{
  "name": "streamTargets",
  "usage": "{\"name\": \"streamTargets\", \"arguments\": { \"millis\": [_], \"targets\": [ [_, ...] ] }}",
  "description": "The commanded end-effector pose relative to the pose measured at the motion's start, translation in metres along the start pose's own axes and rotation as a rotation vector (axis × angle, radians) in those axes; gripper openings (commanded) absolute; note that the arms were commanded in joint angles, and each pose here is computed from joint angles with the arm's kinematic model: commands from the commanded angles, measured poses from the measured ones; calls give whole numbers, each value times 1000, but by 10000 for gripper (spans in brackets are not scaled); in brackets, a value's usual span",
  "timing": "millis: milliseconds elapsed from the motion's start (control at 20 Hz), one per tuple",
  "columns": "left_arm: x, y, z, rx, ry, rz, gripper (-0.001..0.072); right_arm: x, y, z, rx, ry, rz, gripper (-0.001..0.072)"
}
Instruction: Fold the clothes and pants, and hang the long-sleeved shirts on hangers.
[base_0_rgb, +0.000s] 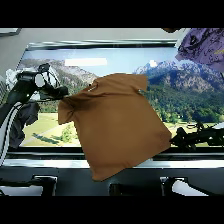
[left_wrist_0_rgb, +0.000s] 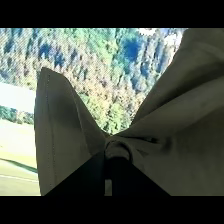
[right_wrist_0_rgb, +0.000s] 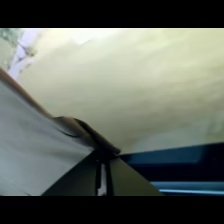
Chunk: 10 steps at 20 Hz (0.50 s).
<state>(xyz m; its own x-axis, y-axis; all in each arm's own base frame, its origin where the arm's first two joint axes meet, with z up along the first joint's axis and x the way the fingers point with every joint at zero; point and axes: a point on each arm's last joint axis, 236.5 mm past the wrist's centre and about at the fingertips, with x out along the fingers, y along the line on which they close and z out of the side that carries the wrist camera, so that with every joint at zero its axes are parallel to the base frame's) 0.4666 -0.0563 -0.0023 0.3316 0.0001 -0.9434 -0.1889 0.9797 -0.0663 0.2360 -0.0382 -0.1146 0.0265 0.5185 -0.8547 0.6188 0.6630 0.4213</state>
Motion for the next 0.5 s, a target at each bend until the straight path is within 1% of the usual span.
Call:
{"name": "streamTargets", "arguments": {
  "millis": [0, 100, 250, 350, 450],
  "targets": [
    [0, 0, 0, 1, -2, -1, 20, 1, 17, 10, -11, -48, 74, 28],
    [0, 0, 0, 1, -2, -1, 20, -6, 34, 21, -8, -88, 139, 27],
    [0, 0, 1, 1, -2, 0, 20, -41, 60, 60, -22, -217, 190, 26],
    [0, 0, 1, 1, -2, 0, 20, -85, 82, 100, -47, -370, 191, 25],
    [0, 0, 0, 1, -2, 0, 20, -129, 118, 137, -115, -529, 189, 25]
  ]
}}
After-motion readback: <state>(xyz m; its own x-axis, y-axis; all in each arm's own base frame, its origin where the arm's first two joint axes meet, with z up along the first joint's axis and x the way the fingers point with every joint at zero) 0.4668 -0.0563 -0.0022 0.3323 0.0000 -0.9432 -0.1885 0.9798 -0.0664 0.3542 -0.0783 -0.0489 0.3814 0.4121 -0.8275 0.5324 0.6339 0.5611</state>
